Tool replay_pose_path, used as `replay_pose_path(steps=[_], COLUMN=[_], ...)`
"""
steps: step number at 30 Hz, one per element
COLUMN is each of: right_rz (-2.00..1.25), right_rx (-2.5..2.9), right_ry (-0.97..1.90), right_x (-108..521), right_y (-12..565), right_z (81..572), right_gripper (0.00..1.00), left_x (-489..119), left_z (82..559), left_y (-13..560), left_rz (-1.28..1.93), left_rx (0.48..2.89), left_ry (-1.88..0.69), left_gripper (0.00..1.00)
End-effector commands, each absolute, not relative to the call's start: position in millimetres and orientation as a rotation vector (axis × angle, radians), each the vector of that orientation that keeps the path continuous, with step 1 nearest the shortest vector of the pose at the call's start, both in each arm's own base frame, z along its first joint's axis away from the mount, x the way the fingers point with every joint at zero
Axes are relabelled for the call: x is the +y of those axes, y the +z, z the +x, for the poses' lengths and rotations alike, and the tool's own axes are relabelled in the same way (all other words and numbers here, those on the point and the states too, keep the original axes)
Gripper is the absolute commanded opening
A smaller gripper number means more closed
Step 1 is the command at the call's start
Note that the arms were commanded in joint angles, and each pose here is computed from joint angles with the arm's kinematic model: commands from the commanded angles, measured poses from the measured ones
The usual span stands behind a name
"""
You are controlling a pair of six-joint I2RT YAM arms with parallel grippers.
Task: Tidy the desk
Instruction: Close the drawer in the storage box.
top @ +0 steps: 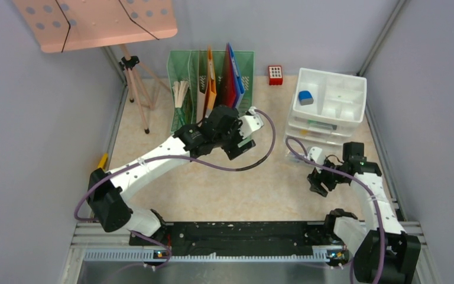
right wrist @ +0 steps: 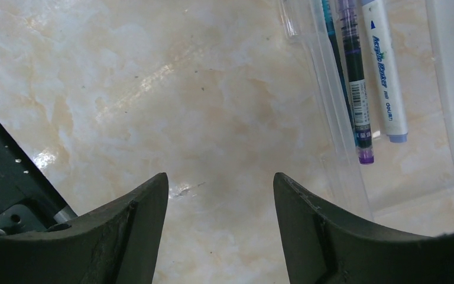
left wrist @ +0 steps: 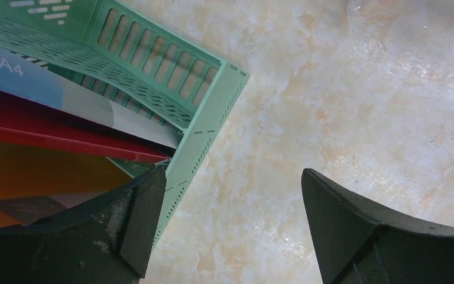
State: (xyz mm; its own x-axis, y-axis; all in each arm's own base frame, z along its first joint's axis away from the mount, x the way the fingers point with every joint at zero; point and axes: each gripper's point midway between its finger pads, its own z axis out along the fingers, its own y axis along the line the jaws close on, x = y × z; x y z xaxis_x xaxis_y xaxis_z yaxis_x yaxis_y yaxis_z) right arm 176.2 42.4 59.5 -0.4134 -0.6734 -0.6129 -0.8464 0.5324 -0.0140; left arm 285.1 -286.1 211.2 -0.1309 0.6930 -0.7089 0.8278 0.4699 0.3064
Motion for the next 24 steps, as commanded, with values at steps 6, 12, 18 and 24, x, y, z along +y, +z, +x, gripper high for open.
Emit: replay_pose_path(steps=[6,12,18,24], right_rz=[-1.295,-1.331,-1.373,-1.394], right_rx=[2.198,2.222,2.267,2.321], right_ry=[0.309,0.232,0.132,0.09], right_x=[33.3,22.0,6.1,-4.8], right_y=[54.7,51.2,45.9,36.1], right_z=[182.2,179.9,176.0,177.6], right_gripper=[0.65,0.65,0.65,0.65], left_x=[-264.2,-243.2,-230.8,-218.8], left_z=[291.8,293.6,292.2,293.5], left_y=[238.8,252.8,262.4,278.7], left_rz=[1.165,1.106,1.079,1.029], left_rx=[1.84,1.821,1.81,1.783], left_ry=[-0.18,-0.141,-0.115,-0.088], left_gripper=[0.91,0.92,0.93,0.94])
